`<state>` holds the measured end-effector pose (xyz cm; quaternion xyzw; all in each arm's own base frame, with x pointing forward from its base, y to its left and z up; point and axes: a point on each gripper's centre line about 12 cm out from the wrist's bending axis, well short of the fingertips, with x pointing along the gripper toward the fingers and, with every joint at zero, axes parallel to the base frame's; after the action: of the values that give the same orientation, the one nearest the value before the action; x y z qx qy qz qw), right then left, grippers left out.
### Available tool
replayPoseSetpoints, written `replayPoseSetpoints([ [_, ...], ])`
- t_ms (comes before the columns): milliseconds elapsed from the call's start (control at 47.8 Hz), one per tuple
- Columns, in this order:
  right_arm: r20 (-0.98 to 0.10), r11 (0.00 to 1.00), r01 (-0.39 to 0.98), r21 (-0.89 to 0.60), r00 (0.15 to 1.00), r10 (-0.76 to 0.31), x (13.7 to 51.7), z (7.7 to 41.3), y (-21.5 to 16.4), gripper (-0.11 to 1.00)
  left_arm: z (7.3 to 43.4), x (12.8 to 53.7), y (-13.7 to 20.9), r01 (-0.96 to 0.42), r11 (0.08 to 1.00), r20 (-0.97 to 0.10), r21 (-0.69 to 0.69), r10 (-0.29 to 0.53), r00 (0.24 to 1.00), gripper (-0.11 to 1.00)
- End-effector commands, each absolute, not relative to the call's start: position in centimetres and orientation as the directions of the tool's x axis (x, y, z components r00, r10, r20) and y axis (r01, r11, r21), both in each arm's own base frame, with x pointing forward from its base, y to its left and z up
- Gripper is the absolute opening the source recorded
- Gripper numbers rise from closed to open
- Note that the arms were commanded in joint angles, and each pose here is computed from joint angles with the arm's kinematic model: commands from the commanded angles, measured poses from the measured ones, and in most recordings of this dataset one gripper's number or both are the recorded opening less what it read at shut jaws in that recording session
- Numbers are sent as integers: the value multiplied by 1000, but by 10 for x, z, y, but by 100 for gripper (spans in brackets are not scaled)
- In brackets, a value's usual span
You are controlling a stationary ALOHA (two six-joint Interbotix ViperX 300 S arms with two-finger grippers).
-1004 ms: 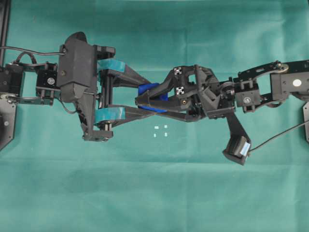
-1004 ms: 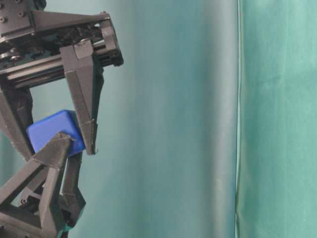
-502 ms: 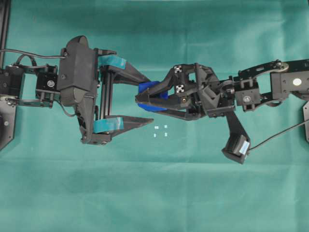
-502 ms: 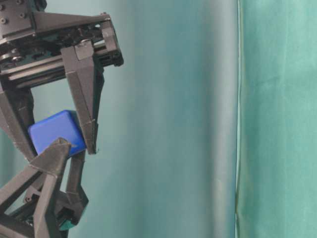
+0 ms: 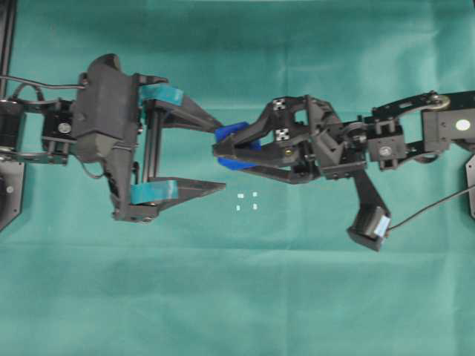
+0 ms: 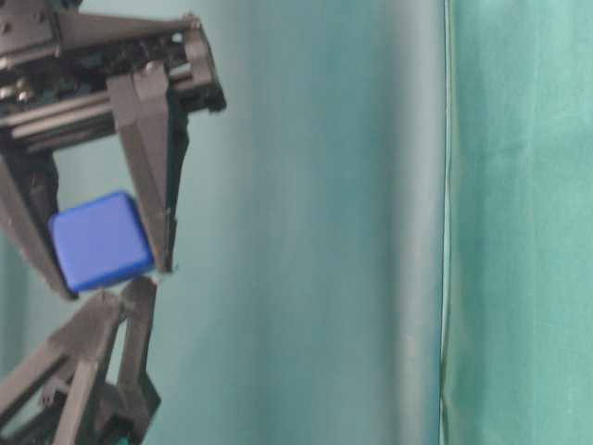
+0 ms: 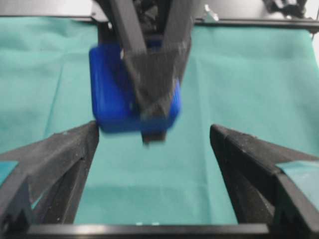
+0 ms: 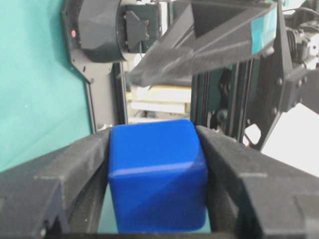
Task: Handover the blue block to the right arm after grasping it with the left arm, then place it in the designated position.
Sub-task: 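Open the left gripper and pull both grippers apart, then rotate the right gripper holding the cube to face downward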
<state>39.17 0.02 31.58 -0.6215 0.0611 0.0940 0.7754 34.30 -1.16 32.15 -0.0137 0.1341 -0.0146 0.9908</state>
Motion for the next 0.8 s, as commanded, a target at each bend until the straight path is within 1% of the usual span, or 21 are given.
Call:
replayPoseSetpoints([
  [0, -172, 217, -183, -959, 983, 70, 382, 331, 0, 55, 335, 332, -13, 32, 999, -222, -30, -37, 974, 98],
  [356, -170, 216, -183, -959, 982, 77, 354, 330, 5, 55, 337, 311, -12, 32, 999, -204, -30, -38, 978, 98],
  [774, -176, 217, -188, -958, 982, 73, 353, 329, 6, 55, 337, 314, -12, 32, 999, -207, -30, -38, 978, 98],
])
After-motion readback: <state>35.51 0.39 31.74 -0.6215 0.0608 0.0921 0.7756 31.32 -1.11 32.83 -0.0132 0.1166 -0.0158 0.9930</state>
